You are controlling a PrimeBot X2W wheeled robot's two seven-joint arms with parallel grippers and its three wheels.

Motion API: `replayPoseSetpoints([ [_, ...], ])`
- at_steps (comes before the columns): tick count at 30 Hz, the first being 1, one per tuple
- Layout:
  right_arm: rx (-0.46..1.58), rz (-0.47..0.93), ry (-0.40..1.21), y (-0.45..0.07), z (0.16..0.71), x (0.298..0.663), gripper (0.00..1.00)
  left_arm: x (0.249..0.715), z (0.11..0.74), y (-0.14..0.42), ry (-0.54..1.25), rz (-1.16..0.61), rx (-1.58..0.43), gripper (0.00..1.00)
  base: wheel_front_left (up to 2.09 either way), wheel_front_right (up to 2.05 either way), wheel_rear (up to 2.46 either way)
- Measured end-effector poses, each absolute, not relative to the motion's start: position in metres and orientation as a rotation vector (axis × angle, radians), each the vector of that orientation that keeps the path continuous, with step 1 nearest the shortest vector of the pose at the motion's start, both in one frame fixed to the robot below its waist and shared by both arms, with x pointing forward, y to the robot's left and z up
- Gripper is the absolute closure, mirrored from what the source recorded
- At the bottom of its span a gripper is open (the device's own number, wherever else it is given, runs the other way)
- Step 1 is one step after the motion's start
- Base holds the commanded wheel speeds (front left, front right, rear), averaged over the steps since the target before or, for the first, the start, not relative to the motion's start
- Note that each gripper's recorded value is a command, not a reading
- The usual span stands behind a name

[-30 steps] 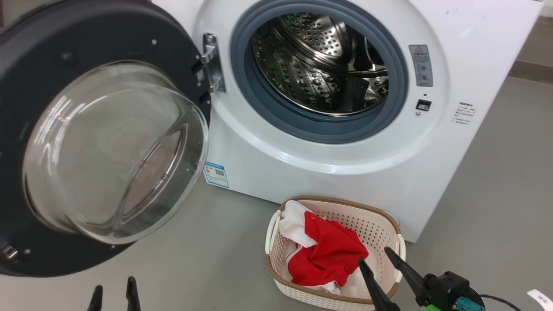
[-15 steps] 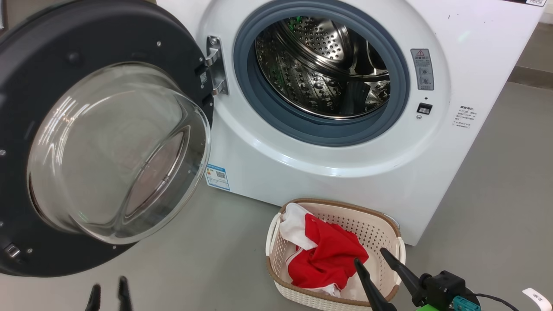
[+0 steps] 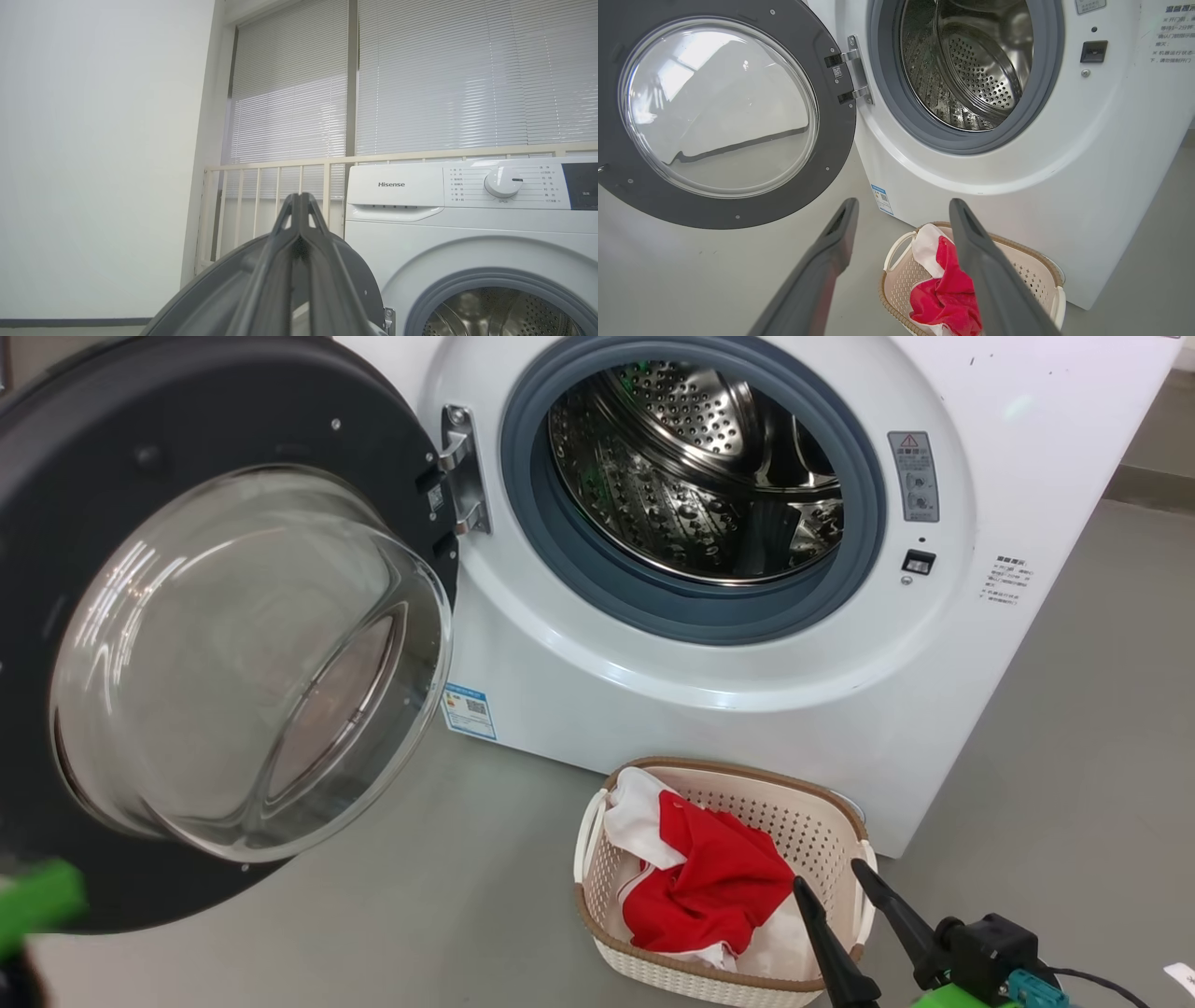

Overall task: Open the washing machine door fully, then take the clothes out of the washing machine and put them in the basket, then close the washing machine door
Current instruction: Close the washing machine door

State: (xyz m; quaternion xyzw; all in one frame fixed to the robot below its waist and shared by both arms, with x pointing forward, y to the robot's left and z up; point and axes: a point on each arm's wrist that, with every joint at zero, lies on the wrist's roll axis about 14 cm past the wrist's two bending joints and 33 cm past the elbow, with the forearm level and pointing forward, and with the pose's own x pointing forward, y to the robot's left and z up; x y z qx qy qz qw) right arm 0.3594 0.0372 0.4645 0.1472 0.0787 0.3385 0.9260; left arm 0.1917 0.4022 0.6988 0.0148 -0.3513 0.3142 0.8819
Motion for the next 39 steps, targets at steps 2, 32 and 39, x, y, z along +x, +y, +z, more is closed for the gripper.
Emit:
replayPoseSetpoints([
  [2,0.305,0.685,0.167,0.035,0.463,0.358,0.00,0.187,0.724,0.417,-0.800,0.667,0.049,1.00,0.00,0.00,0.00],
  [32,0.344,0.596,0.217,0.015,0.442,0.362,0.00,0.241,0.591,0.549,-0.033,0.708,-0.851,1.00,0.00,0.00,0.00],
  [39,0.348,0.597,0.214,0.016,0.443,0.362,0.00,0.256,0.603,0.525,0.054,0.563,-0.846,1.00,0.00,0.00,0.00],
])
